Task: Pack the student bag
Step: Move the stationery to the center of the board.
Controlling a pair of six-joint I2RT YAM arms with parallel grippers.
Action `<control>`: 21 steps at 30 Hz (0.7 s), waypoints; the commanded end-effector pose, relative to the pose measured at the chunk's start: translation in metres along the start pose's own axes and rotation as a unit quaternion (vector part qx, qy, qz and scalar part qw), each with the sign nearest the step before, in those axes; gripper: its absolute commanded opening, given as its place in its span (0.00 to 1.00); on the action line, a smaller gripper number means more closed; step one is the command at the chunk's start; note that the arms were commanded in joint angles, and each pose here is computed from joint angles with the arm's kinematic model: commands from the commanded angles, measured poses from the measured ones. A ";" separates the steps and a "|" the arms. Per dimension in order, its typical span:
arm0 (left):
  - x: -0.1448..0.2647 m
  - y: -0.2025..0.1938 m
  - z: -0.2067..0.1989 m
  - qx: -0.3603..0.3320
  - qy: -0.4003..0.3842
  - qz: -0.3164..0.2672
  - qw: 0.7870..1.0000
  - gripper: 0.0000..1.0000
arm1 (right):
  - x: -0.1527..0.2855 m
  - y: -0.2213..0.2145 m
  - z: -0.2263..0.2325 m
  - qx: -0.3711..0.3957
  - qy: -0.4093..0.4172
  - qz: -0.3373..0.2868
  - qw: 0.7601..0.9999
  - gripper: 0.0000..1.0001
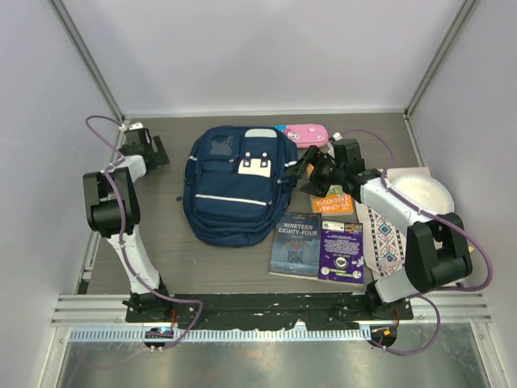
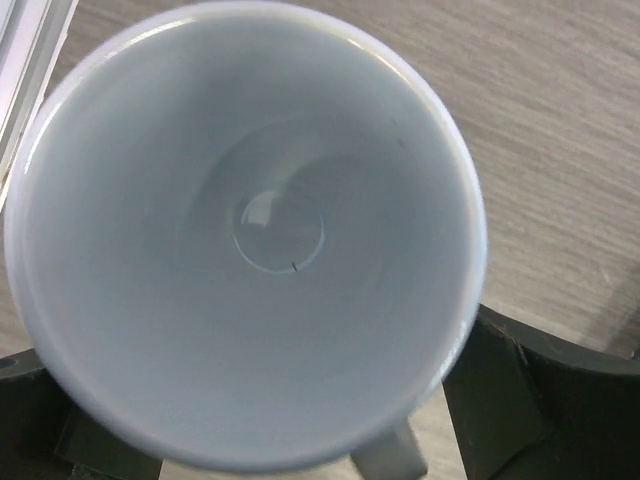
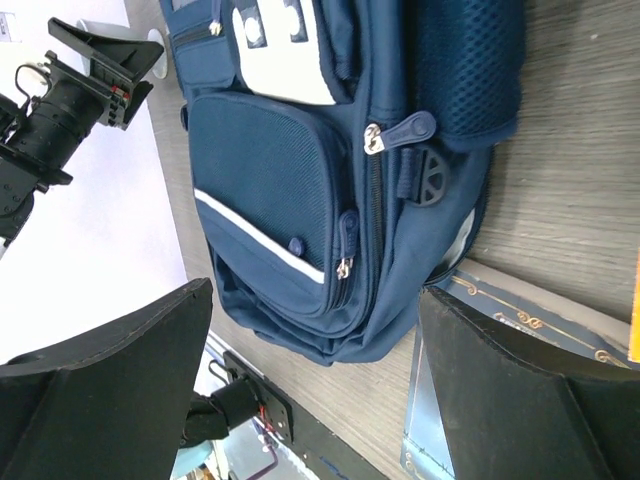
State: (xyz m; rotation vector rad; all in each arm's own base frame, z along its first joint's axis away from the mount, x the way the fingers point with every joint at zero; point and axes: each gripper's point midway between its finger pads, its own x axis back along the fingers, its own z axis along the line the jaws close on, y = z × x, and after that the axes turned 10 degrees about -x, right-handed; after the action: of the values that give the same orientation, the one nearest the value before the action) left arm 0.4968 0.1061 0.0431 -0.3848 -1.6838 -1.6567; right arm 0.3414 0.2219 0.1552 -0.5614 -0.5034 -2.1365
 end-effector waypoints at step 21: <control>0.034 0.017 -0.018 0.066 -0.061 -0.028 0.996 1.00 | -0.086 0.239 -0.020 0.050 -0.149 -0.216 0.964 0.89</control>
State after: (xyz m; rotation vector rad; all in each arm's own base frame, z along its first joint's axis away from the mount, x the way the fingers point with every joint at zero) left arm 0.4830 0.0874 0.0374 -0.4478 -1.7796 -1.5579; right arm 0.5429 0.1485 0.1404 -0.7322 -0.8219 -2.4052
